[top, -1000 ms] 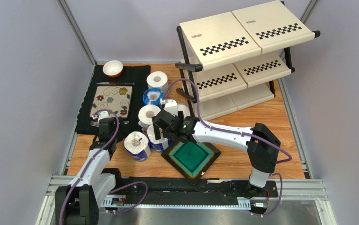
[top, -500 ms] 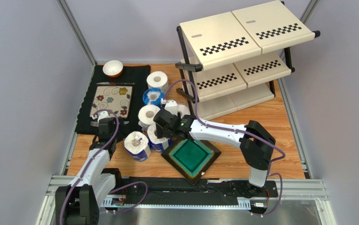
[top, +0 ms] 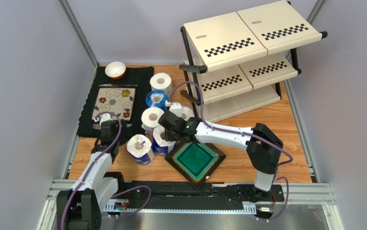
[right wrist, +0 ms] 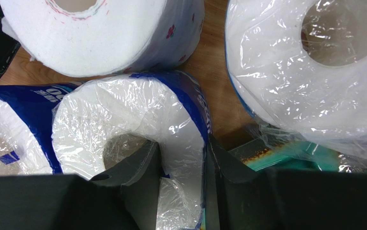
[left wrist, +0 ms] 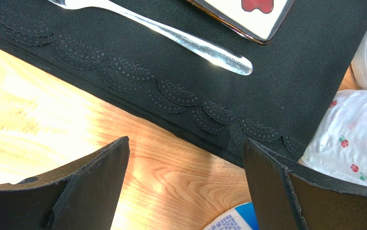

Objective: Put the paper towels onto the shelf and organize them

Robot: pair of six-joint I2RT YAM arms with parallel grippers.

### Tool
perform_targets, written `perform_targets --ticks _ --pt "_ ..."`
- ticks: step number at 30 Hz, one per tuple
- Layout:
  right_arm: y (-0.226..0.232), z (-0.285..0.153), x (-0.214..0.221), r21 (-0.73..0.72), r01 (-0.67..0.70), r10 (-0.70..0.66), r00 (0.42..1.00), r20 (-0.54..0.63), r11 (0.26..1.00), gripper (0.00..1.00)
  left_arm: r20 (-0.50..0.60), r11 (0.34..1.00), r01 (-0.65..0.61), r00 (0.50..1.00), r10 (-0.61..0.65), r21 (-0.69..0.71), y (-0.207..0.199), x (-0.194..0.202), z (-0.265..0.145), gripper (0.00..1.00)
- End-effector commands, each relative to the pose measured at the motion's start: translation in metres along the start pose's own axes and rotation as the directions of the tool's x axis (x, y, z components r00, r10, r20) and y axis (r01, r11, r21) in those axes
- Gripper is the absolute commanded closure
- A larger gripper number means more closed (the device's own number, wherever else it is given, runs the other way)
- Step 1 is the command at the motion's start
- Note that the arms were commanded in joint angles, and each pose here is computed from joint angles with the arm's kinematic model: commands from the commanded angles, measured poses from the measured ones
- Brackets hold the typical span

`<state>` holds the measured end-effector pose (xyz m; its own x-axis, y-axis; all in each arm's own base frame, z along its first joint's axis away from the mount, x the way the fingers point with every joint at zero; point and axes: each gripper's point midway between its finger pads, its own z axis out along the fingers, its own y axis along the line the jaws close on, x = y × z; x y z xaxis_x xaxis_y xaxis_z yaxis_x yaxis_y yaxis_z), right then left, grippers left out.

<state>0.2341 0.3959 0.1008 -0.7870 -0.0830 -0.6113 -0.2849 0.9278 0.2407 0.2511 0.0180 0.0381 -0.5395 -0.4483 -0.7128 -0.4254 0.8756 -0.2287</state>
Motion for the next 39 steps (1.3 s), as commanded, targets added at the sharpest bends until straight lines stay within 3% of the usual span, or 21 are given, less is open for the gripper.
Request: perform_targets --ticks 1,11,19,23,29,31,39 --pt "-0.002 -0.030 -0.014 -0.037 0.024 -0.023 0.999 0.041 0.999 0.74 0.024 1.000 0.024 0.999 -0.025 0.013 -0.003 -0.007 0.000 0.04" --pt "-0.018 -0.113 -0.057 -0.115 0.003 0.023 0.975 0.220 0.993 0.73 0.024 1.000 0.024 0.999 -0.024 0.010 -0.003 -0.009 0.000 0.04" --pt "-0.100 -0.151 -0.051 0.047 -0.142 0.117 0.929 0.350 0.989 0.73 0.029 1.000 0.028 0.999 -0.028 0.015 -0.004 -0.012 0.000 0.04" --pt "-0.182 -0.157 -0.055 0.191 -0.341 0.239 0.878 0.416 0.920 0.76 0.016 0.999 0.033 0.999 -0.034 0.018 -0.004 -0.009 0.001 0.04" --pt "-0.277 -0.182 -0.070 0.220 -0.563 0.377 0.747 0.548 0.797 0.76 -0.004 0.999 0.041 0.999 -0.041 0.027 -0.006 -0.003 0.003 0.04" --pt "-0.299 -0.192 -0.080 0.218 -0.613 0.395 0.701 0.594 0.759 0.76 -0.009 0.998 0.046 0.999 -0.046 0.031 -0.006 -0.002 0.004 0.04" --pt "-0.356 -0.185 -0.101 0.256 -0.694 0.434 0.651 0.623 0.673 0.76 -0.021 0.996 0.063 0.998 -0.062 0.055 -0.011 0.000 0.005 0.04"
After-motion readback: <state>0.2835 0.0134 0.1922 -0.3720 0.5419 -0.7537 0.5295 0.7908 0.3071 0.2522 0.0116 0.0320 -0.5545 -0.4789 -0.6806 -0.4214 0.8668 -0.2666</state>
